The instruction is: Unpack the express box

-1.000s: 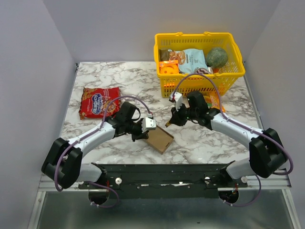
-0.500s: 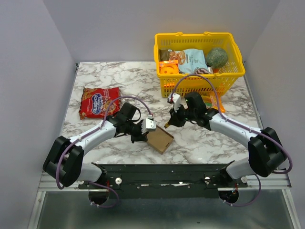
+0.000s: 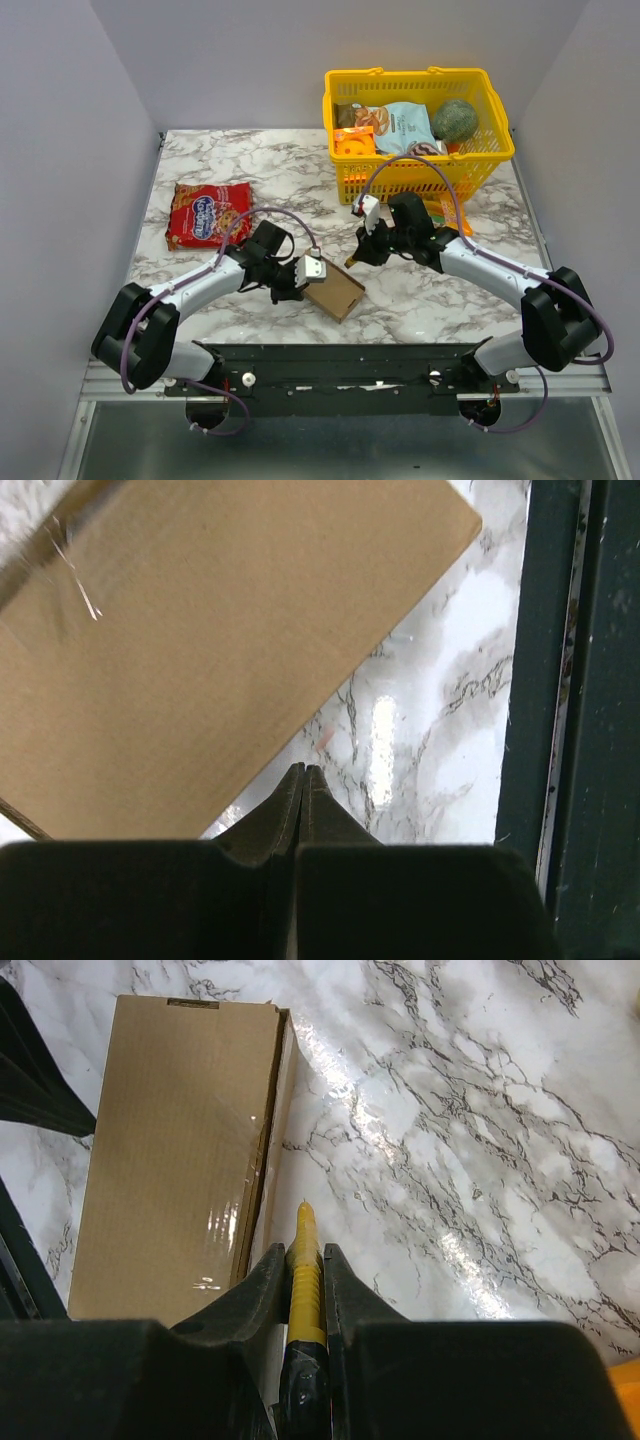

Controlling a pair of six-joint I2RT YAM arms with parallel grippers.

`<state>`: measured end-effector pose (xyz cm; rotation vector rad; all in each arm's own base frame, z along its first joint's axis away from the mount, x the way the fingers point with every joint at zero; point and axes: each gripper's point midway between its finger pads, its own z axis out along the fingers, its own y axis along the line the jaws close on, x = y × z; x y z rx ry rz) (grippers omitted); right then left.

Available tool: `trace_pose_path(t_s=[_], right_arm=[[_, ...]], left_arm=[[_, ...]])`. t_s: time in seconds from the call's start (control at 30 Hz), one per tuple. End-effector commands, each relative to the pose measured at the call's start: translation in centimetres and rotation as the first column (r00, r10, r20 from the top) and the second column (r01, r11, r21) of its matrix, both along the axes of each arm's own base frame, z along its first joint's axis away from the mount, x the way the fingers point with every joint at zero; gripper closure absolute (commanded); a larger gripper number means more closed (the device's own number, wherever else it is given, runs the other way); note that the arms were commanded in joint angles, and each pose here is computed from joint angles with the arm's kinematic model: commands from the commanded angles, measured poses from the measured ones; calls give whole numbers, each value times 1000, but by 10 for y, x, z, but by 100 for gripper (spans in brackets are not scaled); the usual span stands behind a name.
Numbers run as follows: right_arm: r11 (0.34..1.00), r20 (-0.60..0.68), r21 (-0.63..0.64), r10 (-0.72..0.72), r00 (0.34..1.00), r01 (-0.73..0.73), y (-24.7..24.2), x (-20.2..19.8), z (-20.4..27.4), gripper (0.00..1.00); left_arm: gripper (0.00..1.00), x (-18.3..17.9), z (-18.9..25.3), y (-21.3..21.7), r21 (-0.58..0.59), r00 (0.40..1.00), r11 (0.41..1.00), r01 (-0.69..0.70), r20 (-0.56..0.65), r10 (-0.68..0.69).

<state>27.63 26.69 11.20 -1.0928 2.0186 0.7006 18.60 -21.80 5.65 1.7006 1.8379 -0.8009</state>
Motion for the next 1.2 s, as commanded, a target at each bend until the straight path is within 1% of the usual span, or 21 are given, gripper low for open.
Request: trace_pose_path(t_s=[0.0, 0.07, 0.17, 0.23, 0.27, 0.37, 0.53, 0.6, 0.7, 0.87, 0.97, 1.03, 1.07, 1.13, 1.17], right_arm=[[1000, 54, 19, 5, 999, -6, 8, 12, 13, 100], [1000, 52, 15, 2, 999, -3, 8, 12, 12, 100], [1000, 53, 16, 1, 999, -1, 9, 14, 13, 100], [1000, 54, 14, 0, 999, -1, 9, 15, 13, 100], [1000, 53, 13, 2, 999, -3, 9, 15, 13, 99], [1000, 61, 13, -2, 998, 1, 9, 17, 15, 100], [1000, 71, 8, -4, 997, 3, 8, 18, 16, 100], [1000, 70, 8, -4, 998, 3, 7, 17, 15, 100], [1000, 70, 6, -4, 998, 4, 6, 17, 14, 100], [1000, 69, 8, -1, 998, 0, 8, 17, 14, 100], [1000, 63, 10, -1, 998, 0, 8, 17, 13, 100], [1000, 59, 11, 1, 998, -1, 9, 16, 13, 100], [1000, 59, 13, 1, 998, -2, 10, 17, 13, 100], [1000, 52, 14, 4, 999, -4, 11, 17, 12, 100], [1000, 41, 13, 12, 999, -12, 13, 15, 9, 100]], left_arm=[[96, -10, -20, 16, 77, 1000, 997, 10, -15, -9], [96, -13, -9, 9, 36, 999, 999, 23, -33, -22], [95, -12, 20, -9, -67, 999, 997, 26, -39, -29], [94, -6, 28, -16, -97, 999, 995, 7, -52, -12], [94, -1, 35, -22, -120, 999, 993, 8, -39, -13], [94, 11, 38, -28, -133, 1000, 991, -6, -22, 3], [95, 16, 25, -28, -91, 1000, 996, 1, -21, -3], [96, 9, 18, -24, -60, 999, 998, 18, -48, -21], [96, 0, 13, -17, -40, 997, 998, 57, -50, -59], [97, -10, 6, -7, -16, 996, 997, 74, -47, -75], [97, -14, 0, 0, 7, 996, 996, 84, -28, -84], [97, -15, 1, 4, 9, 995, 995, 100, 16, -100], [97, -22, -4, 10, 22, 994, 994, 110, 11, -110], [97, -25, -5, 16, 35, 992, 992, 120, 37, -122], [97, -30, -10, 20, 45, 992, 991, 125, 27, -126]])
